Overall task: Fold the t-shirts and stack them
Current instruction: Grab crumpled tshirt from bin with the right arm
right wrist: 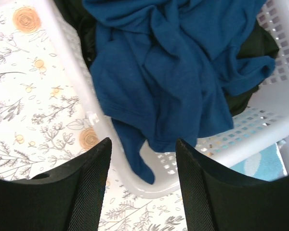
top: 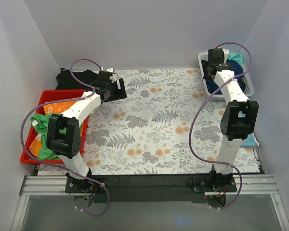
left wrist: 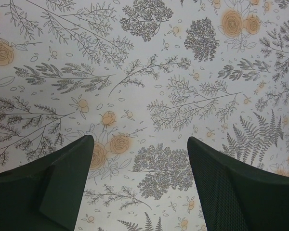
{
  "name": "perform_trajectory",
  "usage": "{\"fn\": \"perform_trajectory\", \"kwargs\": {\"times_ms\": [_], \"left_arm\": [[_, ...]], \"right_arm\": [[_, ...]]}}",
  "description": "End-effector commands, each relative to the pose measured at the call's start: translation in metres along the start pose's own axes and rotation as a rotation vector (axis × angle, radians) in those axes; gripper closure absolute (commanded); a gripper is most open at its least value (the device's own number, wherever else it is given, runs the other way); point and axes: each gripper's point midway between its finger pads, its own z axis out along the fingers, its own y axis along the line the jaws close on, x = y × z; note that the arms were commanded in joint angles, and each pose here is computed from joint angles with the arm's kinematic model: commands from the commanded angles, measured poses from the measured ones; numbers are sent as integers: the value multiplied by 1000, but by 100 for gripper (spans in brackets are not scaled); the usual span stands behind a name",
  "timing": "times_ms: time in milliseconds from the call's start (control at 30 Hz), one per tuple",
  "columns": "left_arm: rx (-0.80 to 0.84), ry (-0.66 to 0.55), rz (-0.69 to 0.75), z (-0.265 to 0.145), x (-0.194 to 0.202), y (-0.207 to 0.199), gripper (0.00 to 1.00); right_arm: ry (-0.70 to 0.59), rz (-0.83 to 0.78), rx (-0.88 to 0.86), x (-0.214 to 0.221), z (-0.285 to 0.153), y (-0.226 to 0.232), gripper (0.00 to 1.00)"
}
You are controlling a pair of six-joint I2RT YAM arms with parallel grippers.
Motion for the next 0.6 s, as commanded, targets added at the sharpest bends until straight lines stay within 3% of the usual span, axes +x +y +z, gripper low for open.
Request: {"fn": "perform_trajectory", "kwargs": {"times_ms": [0,567], "left_arm": [[37,-87,13,-28,-22,-12,22],[36,-64,33,-34,-13,-9,22]], "right_arm": [[-45,35,24,-9,3,12,37],[-38,60,207,0,57,3,39]]}}
